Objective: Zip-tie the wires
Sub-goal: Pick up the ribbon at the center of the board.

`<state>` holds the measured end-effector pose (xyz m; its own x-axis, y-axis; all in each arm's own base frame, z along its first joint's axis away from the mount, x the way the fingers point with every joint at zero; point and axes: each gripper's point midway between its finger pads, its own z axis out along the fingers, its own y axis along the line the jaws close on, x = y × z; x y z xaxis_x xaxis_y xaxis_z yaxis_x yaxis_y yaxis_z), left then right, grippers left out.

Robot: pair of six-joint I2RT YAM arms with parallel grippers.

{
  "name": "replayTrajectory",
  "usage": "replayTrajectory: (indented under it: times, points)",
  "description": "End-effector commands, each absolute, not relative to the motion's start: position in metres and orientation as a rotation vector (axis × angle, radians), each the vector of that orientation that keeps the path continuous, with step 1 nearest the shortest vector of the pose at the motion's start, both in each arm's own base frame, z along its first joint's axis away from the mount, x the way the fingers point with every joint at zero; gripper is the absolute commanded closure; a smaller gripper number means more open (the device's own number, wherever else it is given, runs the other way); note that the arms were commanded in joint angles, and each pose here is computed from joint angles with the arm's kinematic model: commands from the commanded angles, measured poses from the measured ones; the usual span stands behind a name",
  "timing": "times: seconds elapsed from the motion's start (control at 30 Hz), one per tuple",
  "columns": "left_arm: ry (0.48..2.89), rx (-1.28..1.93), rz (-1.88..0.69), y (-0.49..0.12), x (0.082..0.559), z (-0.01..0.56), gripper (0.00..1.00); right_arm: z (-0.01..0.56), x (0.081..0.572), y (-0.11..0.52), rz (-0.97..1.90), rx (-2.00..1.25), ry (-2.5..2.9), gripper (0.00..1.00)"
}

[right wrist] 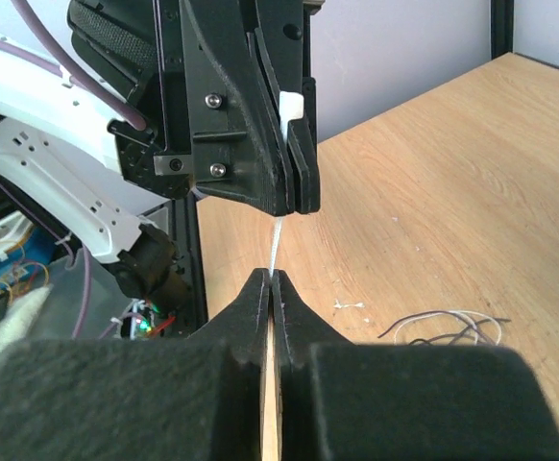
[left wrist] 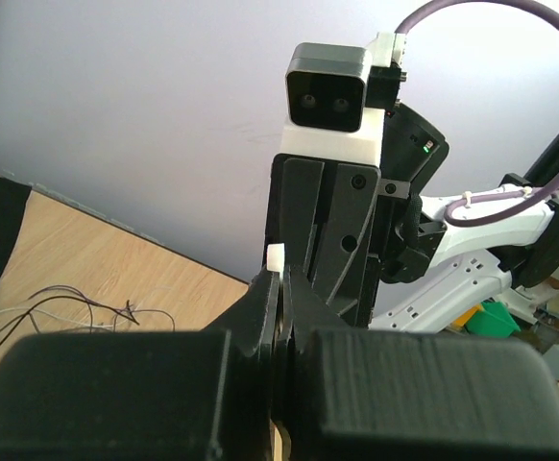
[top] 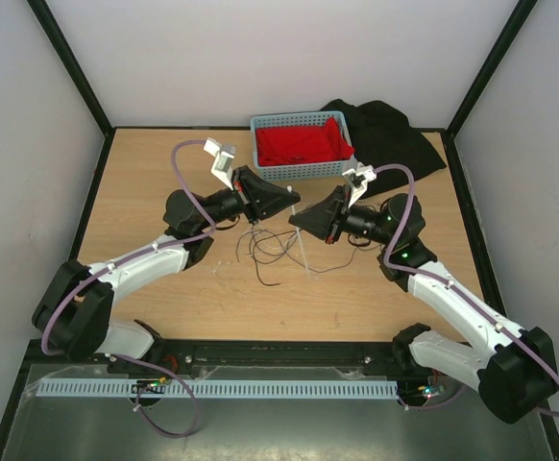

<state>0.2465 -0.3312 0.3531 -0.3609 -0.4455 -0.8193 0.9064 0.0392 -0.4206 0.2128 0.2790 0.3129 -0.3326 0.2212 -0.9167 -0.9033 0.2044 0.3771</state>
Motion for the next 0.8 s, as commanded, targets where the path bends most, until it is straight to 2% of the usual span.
replayTrajectory:
  times: [0.0, 0.03, 0.1, 0.2, 0.57, 0.77]
  points:
    - [1.143, 0.563, -1.553, -0.326, 0.244, 0.368, 0.98, 0.314, 0.208, 0.277, 1.33, -0.716, 1.415, 0.98]
    - [1.145, 0.566, -1.558, -0.327, 0.244, 0.367, 0.87, 0.315, 0.209, 0.277, 1.331, -0.712, 1.415, 1.0]
    - [1.153, 0.568, -1.565, -0.328, 0.244, 0.365, 0.75, 0.316, 0.21, 0.277, 1.333, -0.704, 1.419, 1.0]
    - [1.161, 0.573, -1.573, -0.329, 0.242, 0.362, 0.68, 0.317, 0.211, 0.278, 1.342, -0.692, 1.425, 1.0]
    - [1.215, 0.588, -1.596, -0.342, 0.244, 0.342, 0.69, 0.323, 0.215, 0.276, 1.335, -0.647, 1.418, 1.0]
    - [1.219, 0.59, -1.593, -0.342, 0.244, 0.34, 0.81, 0.324, 0.217, 0.275, 1.329, -0.628, 1.414, 1.0]
